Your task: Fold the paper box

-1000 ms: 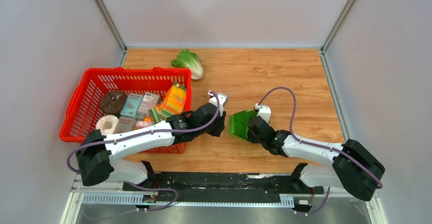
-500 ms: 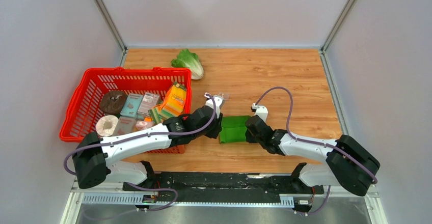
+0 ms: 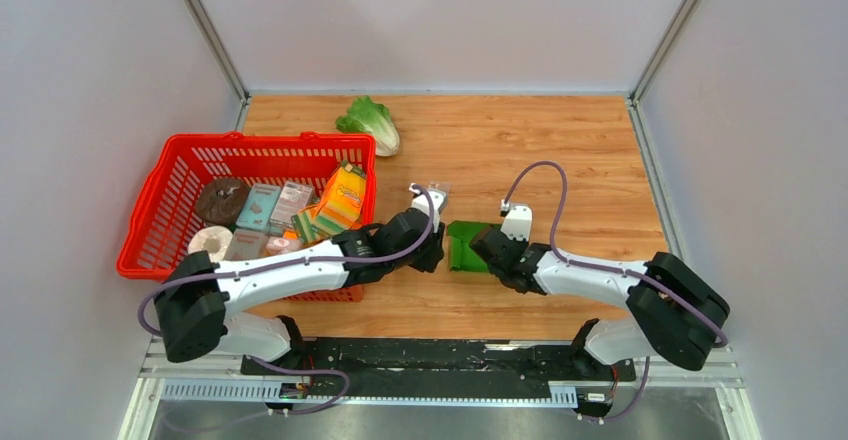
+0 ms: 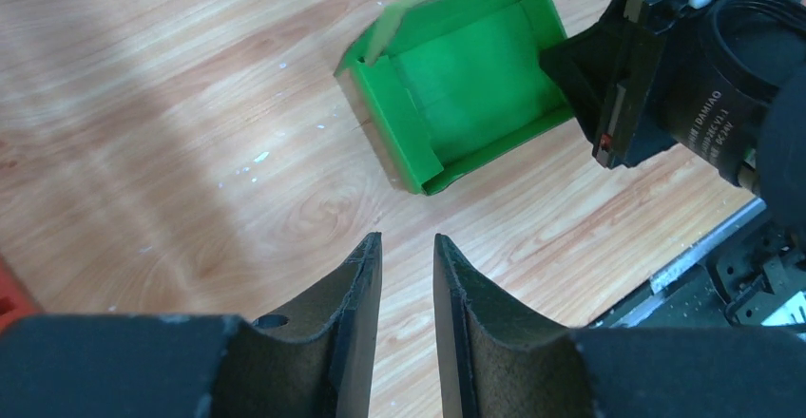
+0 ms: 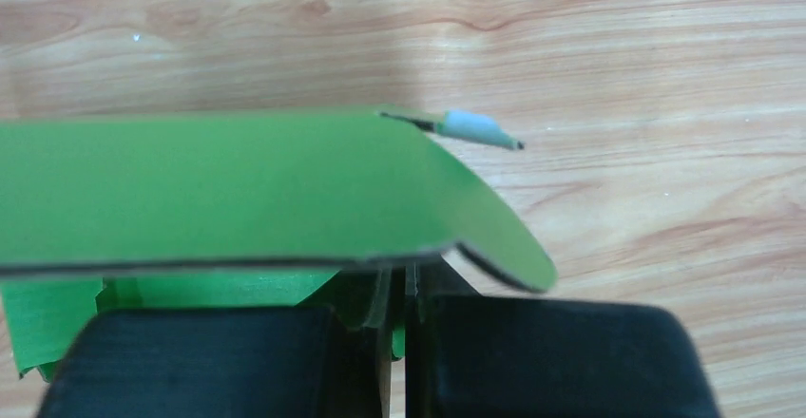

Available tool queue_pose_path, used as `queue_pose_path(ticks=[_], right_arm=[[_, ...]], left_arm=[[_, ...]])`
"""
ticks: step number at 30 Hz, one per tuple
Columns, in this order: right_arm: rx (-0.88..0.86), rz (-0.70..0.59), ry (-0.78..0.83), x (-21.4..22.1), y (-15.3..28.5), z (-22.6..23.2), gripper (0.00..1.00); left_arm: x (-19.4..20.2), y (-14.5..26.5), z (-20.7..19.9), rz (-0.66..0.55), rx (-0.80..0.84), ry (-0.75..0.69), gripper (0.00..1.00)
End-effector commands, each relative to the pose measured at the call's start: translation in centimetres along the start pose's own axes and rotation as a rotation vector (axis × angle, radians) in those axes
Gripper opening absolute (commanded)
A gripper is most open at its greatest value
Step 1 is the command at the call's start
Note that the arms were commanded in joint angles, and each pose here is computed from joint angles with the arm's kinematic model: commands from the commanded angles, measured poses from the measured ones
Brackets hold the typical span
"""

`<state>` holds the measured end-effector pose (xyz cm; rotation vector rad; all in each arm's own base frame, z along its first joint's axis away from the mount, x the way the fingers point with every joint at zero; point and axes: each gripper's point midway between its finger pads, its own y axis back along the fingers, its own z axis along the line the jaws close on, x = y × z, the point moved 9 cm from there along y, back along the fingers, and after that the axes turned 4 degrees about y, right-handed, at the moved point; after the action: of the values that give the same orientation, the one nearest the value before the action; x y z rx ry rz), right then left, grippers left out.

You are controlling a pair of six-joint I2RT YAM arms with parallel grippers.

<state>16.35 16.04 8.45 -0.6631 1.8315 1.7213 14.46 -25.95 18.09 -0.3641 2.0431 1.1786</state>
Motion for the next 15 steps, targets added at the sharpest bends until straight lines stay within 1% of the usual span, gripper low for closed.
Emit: queue_pose_path(ticks=[1, 2, 4, 5, 6, 8, 11, 15], right_arm=[[0.15, -0.016, 0.013, 0.1, -0.4, -1.2, 0.0], [0.071, -0.025, -0.006, -0.3, -0.3, -0.3, 0.0], [0.031, -0.027, -0.007, -0.3, -0.1, -0.3, 0.11], [-0.019, -0.029, -0.021, -0.7, 0.5, -0.2, 0.17], [-0.039, -0.032, -0.025, -1.0, 0.9, -0.3, 0.29], [-0.098, -0.043, -0.05, -1.8, 2.0, -0.6, 0.4], [-0.181, -0.065, -0.086, -2.6, 3.3, -1.1, 0.44], [-0.202, -0.092, -0.115, -3.2, 3.7, -1.8, 0.42]], left_arm=[[-0.5, -1.7, -1.3, 0.009, 0.03, 0.022, 0.35], [-0.5, -1.9, -1.4, 0.012, 0.032, 0.023, 0.35], [-0.6, -2.2, -1.5, 0.009, 0.038, 0.023, 0.35], [-0.6, -2.3, -1.5, 0.006, 0.042, 0.024, 0.34], [-0.6, -2.2, -1.5, 0.001, 0.045, 0.024, 0.35], [-0.5, -2.2, -1.5, -0.004, 0.048, 0.022, 0.35], [-0.5, -1.9, -1.5, -0.008, 0.064, 0.018, 0.34], [-0.2, -1.8, -1.4, -0.001, 0.085, 0.014, 0.35]])
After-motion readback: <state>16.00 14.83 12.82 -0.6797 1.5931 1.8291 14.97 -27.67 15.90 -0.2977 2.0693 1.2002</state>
